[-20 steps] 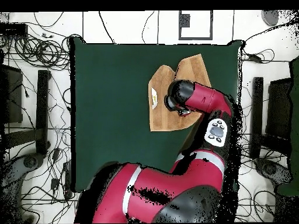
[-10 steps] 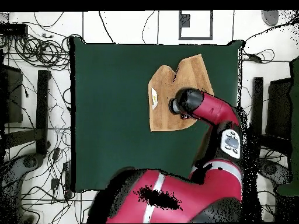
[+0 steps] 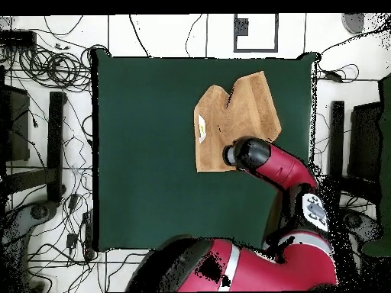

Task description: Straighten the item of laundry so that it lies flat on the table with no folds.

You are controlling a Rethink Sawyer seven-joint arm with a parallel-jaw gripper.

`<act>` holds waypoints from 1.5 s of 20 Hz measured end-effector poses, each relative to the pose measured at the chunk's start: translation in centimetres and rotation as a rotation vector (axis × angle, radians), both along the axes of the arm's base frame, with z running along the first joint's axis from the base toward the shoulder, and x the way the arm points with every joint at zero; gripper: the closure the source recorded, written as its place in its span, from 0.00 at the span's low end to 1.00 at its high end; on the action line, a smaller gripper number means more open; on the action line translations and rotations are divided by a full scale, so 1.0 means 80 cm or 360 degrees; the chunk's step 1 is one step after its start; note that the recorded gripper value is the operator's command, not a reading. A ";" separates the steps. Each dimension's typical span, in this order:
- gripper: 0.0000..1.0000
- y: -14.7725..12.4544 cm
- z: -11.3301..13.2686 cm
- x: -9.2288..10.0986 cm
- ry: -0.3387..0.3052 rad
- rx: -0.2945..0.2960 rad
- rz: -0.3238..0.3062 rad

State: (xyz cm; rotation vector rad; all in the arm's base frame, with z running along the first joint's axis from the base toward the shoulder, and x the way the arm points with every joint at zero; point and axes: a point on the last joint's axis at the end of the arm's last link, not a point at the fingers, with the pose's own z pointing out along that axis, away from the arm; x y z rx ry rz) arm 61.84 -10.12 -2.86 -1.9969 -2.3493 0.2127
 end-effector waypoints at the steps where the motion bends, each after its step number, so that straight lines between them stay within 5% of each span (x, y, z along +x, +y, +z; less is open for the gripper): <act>1: 0.00 0.004 0.002 -0.005 0.0010 0.0004 0.0000; 17: 0.00 0.103 0.030 -0.060 0.0114 0.0056 0.0099; 30: 0.00 0.102 0.023 -0.068 0.0141 0.0067 0.0075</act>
